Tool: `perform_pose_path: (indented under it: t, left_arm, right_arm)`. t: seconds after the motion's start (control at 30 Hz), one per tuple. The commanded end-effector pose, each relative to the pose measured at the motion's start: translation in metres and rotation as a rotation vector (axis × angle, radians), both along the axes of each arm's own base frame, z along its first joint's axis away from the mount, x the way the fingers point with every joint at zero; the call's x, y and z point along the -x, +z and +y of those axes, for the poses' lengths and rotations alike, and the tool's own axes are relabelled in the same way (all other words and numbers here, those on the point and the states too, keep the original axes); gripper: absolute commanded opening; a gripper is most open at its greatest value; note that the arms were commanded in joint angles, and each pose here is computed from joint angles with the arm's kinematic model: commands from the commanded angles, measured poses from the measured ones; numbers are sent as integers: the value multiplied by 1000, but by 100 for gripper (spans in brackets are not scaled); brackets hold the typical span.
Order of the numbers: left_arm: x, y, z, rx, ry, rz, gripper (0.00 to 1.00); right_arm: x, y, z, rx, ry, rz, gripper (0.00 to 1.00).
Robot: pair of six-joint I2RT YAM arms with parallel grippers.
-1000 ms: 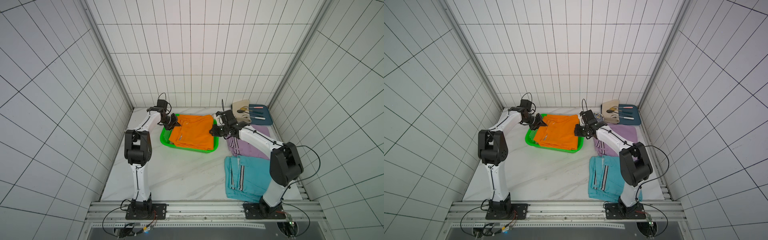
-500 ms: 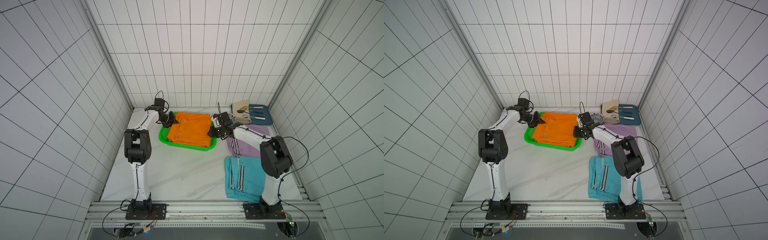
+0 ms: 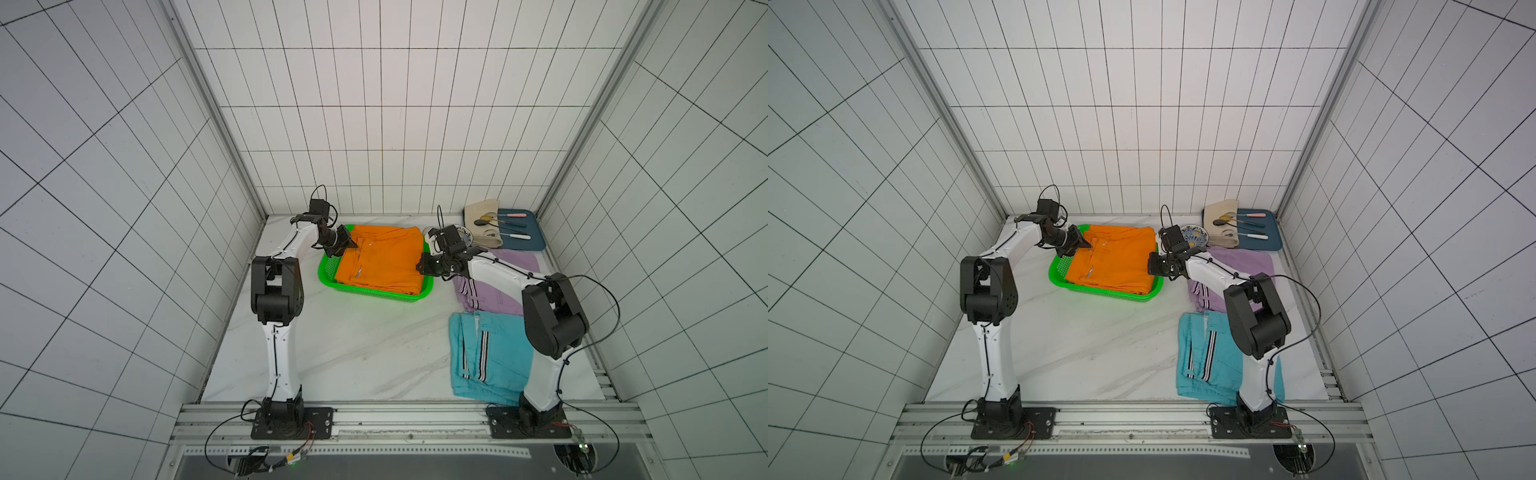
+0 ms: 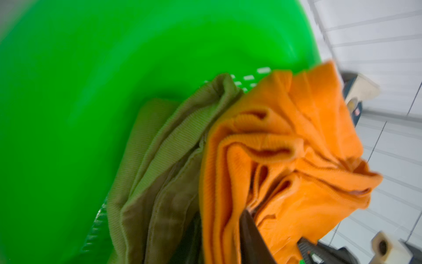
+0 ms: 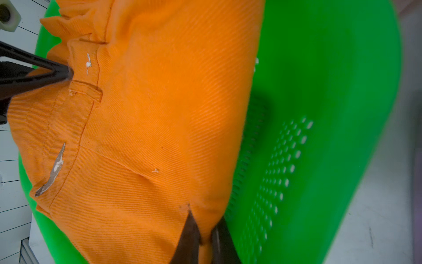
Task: Put the folded long pants in the basket
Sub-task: Place the long pant in the basket.
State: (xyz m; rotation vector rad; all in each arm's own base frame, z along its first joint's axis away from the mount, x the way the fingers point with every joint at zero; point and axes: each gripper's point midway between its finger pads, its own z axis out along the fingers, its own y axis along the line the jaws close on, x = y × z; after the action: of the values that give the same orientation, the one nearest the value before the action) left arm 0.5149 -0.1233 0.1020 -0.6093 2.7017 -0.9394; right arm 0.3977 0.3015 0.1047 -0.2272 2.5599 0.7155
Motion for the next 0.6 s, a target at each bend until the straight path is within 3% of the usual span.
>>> perform_pose_path:
  t: [0.0,0.1,0.23,0.33,0.4,0.57]
  left_arm:
    - [-9,19,13,-30,44,-71,50]
    - [1,45,11,-23,77,-108,66]
    - [22,100,-4,65,122,-235,66]
    - [45,128,-20,93,130,-292,58]
    - [62,132,-30,79,114,-278,49]
    - [93,90,-44,126,92,-166,49]
  right_arm:
    - [11,0,-27,81,-62,23,28]
    - [9,32,-39,98,-96,-59,41]
    - [1,87,-51,97,-143,-205,44]
    - [-6,102,-44,84,-130,-245,40]
    - [-17,97,-36,92,-115,-245,36]
    - [-50,56,-12,148,-62,-185,29]
